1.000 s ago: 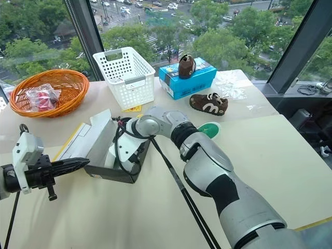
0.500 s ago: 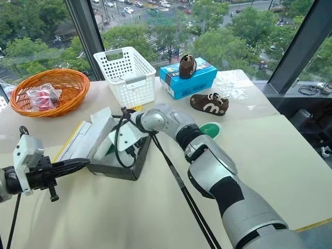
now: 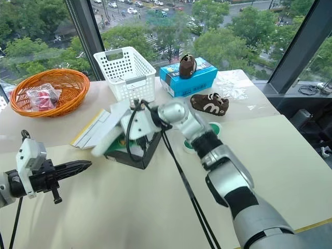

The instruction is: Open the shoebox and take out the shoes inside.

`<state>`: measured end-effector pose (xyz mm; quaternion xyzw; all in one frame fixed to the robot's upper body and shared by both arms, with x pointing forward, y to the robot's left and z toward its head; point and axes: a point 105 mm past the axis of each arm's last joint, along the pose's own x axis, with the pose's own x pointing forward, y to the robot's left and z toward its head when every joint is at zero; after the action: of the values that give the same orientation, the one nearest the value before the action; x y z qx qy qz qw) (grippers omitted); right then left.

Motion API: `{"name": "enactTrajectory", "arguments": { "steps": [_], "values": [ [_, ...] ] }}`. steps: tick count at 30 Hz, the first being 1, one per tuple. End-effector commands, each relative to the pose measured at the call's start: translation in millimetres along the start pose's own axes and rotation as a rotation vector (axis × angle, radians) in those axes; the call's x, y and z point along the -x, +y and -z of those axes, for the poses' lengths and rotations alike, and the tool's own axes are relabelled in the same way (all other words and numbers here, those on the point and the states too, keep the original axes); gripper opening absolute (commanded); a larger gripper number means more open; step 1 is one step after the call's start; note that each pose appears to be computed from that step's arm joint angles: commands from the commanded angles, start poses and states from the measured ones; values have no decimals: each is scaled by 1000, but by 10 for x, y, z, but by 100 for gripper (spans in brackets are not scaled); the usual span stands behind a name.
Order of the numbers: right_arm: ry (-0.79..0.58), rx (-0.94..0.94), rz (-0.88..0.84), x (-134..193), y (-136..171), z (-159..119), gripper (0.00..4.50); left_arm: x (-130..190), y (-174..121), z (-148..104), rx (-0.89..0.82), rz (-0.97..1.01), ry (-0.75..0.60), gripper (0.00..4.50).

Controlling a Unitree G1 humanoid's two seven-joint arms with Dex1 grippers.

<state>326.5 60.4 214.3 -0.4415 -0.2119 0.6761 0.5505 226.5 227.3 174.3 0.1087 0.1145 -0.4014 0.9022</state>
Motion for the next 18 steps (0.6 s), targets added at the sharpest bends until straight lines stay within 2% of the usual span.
{"name": "enactTrajectory", "arguments": {
  "steps": [1, 4, 8, 10, 15, 18],
  "values": [
    [-60, 19, 92, 81, -263, -230, 97, -4, -2, -109, -48, 6, -30, 0],
    [-82, -18, 156, 150, -398, -278, 97, -1, -8, -115, -50, 6, -31, 0],
    [-172, -96, 346, 527, -806, -513, 97, 1, -17, -116, -50, 3, -32, 0],
    [-223, -177, 446, 857, -932, -585, 97, -3, -25, -110, -47, 5, -34, 0],
    [-270, -378, 607, 1388, -928, -584, 97, -29, -27, -99, -42, 11, -40, 0],
    [-295, -620, 805, 1838, -828, -452, 97, -46, -34, -97, -39, 16, -45, 0]
  ]
}}
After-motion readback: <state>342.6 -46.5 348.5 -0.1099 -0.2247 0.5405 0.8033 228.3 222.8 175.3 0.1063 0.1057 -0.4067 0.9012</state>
